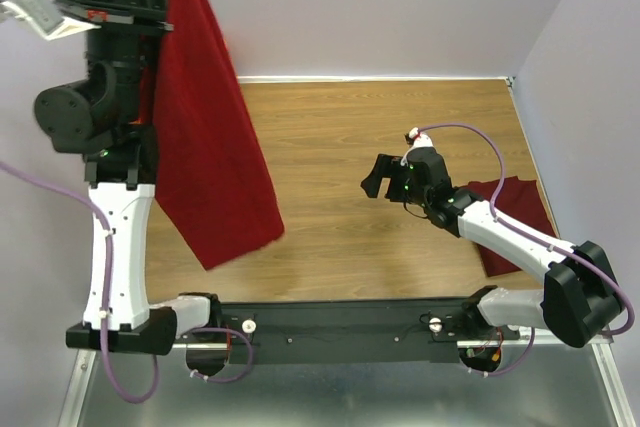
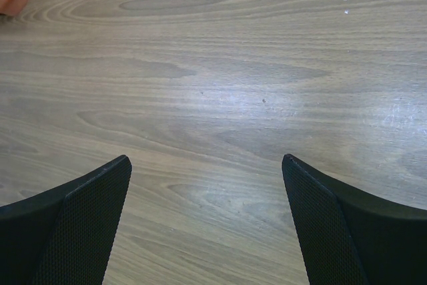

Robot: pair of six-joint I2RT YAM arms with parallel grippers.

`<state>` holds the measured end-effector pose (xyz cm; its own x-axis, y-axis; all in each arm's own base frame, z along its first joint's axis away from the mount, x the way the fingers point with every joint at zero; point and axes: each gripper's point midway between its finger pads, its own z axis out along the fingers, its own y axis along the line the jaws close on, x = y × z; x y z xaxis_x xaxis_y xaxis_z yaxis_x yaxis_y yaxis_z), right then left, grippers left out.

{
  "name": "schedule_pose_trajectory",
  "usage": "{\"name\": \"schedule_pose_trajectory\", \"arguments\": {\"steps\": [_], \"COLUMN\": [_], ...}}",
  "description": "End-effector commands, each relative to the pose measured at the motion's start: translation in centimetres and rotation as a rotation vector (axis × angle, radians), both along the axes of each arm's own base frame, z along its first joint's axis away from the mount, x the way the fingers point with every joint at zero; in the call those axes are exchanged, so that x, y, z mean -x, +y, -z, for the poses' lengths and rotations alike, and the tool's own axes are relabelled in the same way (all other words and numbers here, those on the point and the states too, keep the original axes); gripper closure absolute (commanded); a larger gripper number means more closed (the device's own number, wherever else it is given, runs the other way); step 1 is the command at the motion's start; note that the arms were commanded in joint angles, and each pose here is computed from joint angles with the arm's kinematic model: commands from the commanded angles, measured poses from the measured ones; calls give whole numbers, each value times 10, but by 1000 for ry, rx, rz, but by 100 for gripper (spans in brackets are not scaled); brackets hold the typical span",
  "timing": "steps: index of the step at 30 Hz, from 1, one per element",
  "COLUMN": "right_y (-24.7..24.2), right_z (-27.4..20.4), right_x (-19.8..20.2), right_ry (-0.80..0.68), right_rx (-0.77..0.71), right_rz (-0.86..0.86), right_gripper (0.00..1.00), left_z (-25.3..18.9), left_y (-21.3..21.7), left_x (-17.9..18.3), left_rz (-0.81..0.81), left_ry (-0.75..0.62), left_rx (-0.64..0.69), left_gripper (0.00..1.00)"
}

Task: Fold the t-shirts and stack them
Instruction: Move the tshirt to the center of the board

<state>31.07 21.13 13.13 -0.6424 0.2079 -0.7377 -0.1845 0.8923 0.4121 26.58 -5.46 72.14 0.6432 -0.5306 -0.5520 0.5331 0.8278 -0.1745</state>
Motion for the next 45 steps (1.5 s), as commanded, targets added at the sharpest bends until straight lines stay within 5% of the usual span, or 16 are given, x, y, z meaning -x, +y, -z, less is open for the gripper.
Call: {"name": "schedule_pose_trajectory", "arguments": {"steps": [1,9,16,21,23,27,30,35,45], "right_y": [2,-18,-52,-67,-67,-62,-58,-43,-28], "right_z": [-14,-58,-98,-106,-105,-97,-85,-45,19], "right_x": [-4,1,15,18,17,10,2,-10,0], "right_ry": [-33,-139,-244,-279,-275,-245,-211,-91,90], "right_rx": [-38,-92,-124,-120,-119,-100,-66,1,57], "right_rz": [9,99,221,281,285,286,288,260,186], "right_gripper": [0,0,0,0,0,0,0,2,17], "left_z": [22,183,348,430,446,459,456,521,627], "left_y": [-39,-158,-307,-366,-367,-341,-294,-217,-139], "left_x": [-25,-120,-111,-74,-66,-66,-80,-89,-36], "left_rz": [104,282,486,638,656,612,499,234,19], "left_ry": [43,429,739,867,903,955,1039,1322,1579], "left_rx": [-29,-59,-226,-345,-356,-325,-200,-107,33], "left_gripper": [100,100,100,69,55,45,45,46,50]}}
